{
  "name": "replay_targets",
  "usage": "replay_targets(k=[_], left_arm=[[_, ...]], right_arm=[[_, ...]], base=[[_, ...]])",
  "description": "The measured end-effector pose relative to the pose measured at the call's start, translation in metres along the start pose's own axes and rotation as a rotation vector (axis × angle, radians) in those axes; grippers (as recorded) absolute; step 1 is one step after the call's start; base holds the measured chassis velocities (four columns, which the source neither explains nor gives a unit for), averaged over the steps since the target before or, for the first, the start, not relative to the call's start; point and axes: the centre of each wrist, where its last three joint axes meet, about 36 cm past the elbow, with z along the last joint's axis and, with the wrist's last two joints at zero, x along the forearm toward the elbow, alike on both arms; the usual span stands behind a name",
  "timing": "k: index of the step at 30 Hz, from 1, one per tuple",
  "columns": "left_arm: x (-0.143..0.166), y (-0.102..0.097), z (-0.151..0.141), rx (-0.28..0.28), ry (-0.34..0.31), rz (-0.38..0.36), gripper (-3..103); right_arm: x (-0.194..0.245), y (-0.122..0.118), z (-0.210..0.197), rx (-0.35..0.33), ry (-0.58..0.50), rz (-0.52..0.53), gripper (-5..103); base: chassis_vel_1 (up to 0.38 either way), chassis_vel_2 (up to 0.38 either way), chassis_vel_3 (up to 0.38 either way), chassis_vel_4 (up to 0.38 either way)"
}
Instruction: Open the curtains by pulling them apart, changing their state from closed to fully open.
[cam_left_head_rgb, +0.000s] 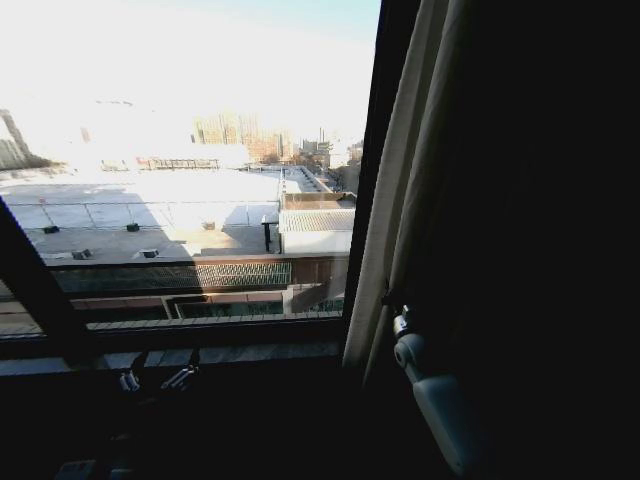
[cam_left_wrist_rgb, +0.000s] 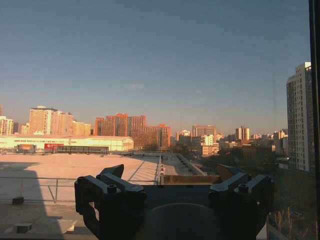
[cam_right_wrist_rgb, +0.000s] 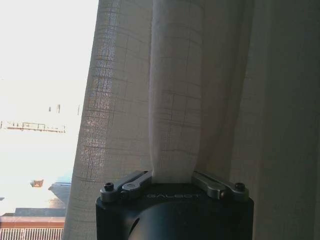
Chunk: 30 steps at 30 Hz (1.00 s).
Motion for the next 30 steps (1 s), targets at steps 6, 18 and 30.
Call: replay_targets(k=[6, 18, 30], left_arm=[[0.000, 0.000, 0.001, 0.004, 0.002, -0.001, 100], [0.000, 0.000, 0.000, 0.011, -0.001, 0.000, 100], [0.001, 0.004, 0.000, 0.024, -0.006, -0.011, 100]], right_arm=[[-0.001, -0.001, -0.003, -0.002, 0.000, 0.023, 0], [-0.017, -0.042, -0.010, -0.036, 0.052, 0.234, 0], [-0.082, -0.184, -0.030, -0.064, 0.086, 0.534, 0]], base=[[0.000, 0.000, 0.000, 0.000], [0.000, 0.000, 0.000, 0.000], [0.000, 0.000, 0.000, 0.000]])
